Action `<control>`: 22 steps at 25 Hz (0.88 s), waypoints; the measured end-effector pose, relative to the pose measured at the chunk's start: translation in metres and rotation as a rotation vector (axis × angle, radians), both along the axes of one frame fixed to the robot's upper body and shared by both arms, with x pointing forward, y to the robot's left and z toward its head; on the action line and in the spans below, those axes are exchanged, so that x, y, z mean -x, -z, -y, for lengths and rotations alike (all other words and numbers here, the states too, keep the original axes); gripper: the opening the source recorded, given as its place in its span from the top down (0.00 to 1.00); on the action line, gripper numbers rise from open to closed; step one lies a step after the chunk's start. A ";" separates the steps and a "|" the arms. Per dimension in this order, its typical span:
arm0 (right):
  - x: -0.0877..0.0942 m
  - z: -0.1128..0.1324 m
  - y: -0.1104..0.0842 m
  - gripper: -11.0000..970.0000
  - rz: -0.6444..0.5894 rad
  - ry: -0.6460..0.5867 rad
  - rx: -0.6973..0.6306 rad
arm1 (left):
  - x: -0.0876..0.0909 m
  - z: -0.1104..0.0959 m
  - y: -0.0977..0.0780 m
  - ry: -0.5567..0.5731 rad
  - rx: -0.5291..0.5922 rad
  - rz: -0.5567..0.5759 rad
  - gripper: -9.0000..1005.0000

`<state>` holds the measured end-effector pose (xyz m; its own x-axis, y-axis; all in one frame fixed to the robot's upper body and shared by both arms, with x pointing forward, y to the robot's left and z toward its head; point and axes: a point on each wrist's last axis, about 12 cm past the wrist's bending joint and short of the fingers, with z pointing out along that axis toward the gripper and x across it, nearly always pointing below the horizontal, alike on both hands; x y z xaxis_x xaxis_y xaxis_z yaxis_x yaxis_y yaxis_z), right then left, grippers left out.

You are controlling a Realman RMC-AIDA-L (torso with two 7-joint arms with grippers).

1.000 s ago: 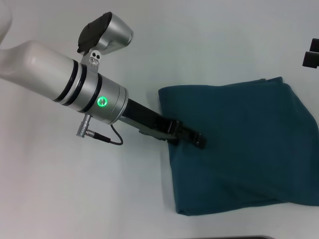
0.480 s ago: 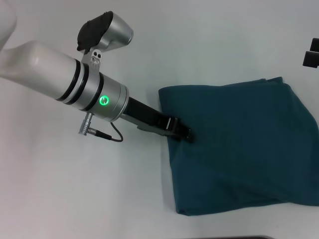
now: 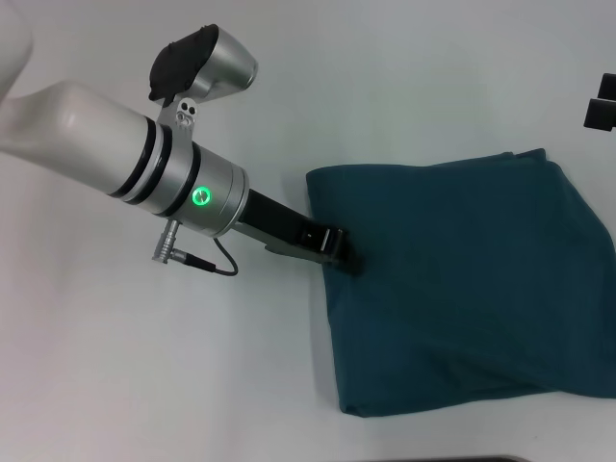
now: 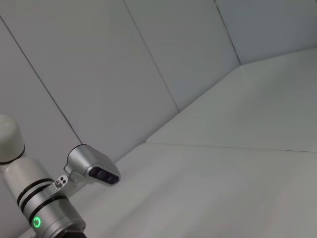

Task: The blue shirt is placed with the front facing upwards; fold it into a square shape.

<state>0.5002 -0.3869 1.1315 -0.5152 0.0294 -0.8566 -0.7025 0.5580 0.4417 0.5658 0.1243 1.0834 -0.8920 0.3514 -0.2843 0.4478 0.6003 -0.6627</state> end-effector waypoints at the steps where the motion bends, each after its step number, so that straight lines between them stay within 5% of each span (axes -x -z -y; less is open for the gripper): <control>1: 0.000 0.000 0.000 0.06 0.000 0.000 0.000 | 0.000 0.000 0.000 -0.001 0.001 -0.001 0.93; 3: 0.000 -0.001 0.000 0.06 0.000 -0.001 -0.001 | 0.000 -0.001 0.000 0.000 0.002 -0.001 0.99; 22: 0.000 -0.001 0.001 0.06 0.000 0.005 0.000 | -0.002 -0.009 -0.002 0.002 -0.003 0.006 0.99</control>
